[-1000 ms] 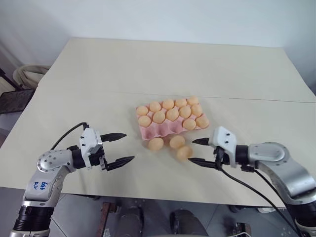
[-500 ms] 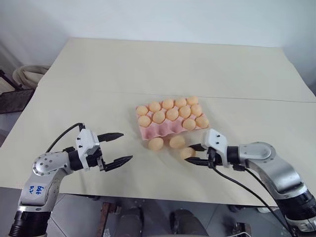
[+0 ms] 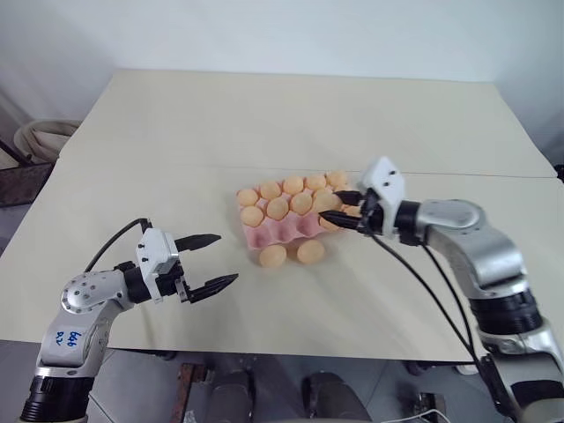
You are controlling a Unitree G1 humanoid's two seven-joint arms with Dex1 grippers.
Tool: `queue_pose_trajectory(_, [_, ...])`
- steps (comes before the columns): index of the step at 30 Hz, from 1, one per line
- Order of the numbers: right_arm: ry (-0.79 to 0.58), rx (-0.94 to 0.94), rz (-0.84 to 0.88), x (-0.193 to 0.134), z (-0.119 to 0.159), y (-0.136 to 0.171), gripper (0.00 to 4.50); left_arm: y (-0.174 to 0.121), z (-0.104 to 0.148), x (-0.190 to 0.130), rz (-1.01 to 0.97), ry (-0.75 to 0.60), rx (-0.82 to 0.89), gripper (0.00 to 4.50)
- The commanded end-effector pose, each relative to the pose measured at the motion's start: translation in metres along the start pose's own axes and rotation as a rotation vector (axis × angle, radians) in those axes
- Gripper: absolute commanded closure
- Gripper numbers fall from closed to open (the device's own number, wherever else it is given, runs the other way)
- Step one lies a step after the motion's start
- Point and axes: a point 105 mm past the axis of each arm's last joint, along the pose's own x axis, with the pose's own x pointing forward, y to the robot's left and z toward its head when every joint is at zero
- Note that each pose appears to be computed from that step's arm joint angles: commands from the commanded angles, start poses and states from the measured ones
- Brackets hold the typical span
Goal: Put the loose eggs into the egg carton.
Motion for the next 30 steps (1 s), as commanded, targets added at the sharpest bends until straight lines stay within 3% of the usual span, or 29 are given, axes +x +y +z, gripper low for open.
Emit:
queue_pose_trajectory(1, [-0.008,-0.049,-0.010,0.012,0.009,0.000,2.69,0.004,0.007,-0.002,0.026,-0.018,0.015,0.00])
queue_pose_trajectory(5, [0.011,-0.041,0.025,0.020,0.004,0.006,2.69,0.004,0.007,-0.003,0.042,-0.016,0.003,0.00])
queue_pose_trajectory(13, [-0.040,-0.083,0.127,-0.001,0.015,0.023,0.03,0.005,0.007,-0.005,0.053,-0.010,0.005,0.00])
queue_pose_trajectory(19, [-0.152,-0.070,0.104,-0.051,0.023,0.024,0.03,0.006,0.007,-0.004,0.049,-0.016,0.005,0.00])
queue_pose_trajectory(24, [-0.099,-0.038,0.034,-0.094,-0.018,0.031,0.03,0.009,0.008,-0.001,0.041,-0.026,0.001,0.00])
queue_pose_trajectory(30, [-0.102,-0.005,-0.005,-0.100,-0.029,0.035,0.03,0.011,0.009,0.003,0.011,-0.034,-0.002,0.00])
